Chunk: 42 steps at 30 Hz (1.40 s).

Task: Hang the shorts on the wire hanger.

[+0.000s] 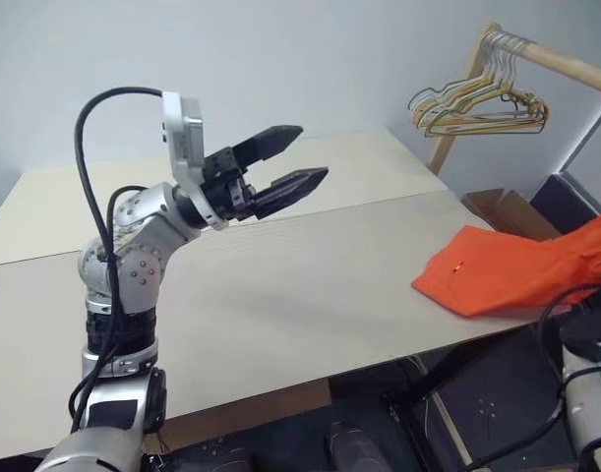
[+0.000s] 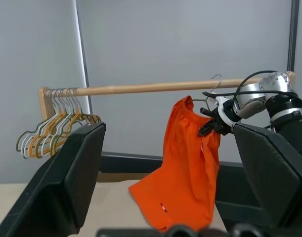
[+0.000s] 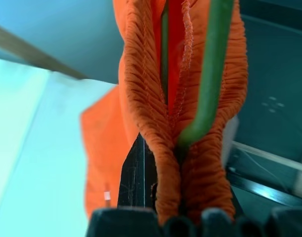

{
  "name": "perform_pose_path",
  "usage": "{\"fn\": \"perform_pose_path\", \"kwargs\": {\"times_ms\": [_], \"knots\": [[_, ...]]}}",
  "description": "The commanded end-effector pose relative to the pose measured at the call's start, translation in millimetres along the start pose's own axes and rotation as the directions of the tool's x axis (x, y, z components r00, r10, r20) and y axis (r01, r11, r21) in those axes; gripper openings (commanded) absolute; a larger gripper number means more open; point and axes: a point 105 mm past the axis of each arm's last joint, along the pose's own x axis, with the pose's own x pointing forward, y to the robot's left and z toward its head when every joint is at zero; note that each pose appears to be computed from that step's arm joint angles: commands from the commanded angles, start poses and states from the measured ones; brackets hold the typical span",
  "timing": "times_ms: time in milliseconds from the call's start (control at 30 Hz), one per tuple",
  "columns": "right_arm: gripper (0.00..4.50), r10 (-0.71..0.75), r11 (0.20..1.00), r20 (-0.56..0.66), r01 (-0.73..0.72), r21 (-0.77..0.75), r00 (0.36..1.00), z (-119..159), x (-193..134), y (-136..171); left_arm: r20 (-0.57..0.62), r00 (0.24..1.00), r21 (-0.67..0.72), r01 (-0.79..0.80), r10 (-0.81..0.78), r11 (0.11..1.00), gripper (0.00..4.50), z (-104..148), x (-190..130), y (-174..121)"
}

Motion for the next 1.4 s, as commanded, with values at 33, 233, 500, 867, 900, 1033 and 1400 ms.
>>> {"fn": "perform_pose_path", "kwargs": {"times_ms": [33, 233, 500, 867, 900, 1033, 1400], "knots": [[0.93, 0.007, 1.000, 0.032, -0.007, 0.010, 0.999, 0, -5, 6, 0.007, 1.000, 0.055, 0.023, -0.023, 0.998, 4.50, 11, 3, -7], [2.93, -0.087, 0.994, 0.103, 0.093, -0.051, 0.991, -5, -9, 1, -0.006, 1.000, 0.059, 0.023, -0.023, 0.998, 4.50, 9, 2, -8], [4.45, -0.177, 0.852, 0.650, 0.446, -0.275, 0.739, 33, -65, 23, -0.010, 1.000, 0.066, 0.014, -0.014, 0.998, 4.50, 11, 1, -7], [4.45, 0.534, 0.699, 0.748, 0.292, -0.653, 0.395, -30, -98, 142, -0.038, 0.996, 0.053, -0.083, 0.085, 0.995, 4.50, 0, -6, 4], [4.45, 0.655, 0.637, 0.643, 0.169, -0.752, 0.397, -47, -100, 157, -0.058, 0.993, 0.054, -0.101, 0.104, 0.993, 4.50, -4, -10, 5], [4.45, 0.936, 0.258, 0.208, -0.152, -0.954, 0.284, -108, -114, 182, -0.149, 0.975, 0.133, -0.148, 0.167, 0.980, 4.50, -20, -30, 5], [4.45, 0.838, -0.365, -0.514, -0.512, -0.778, 0.184, -182, -104, 161, -0.416, 0.859, 0.237, -0.215, 0.299, 0.948, 4.50, -53, -84, 6]]}}
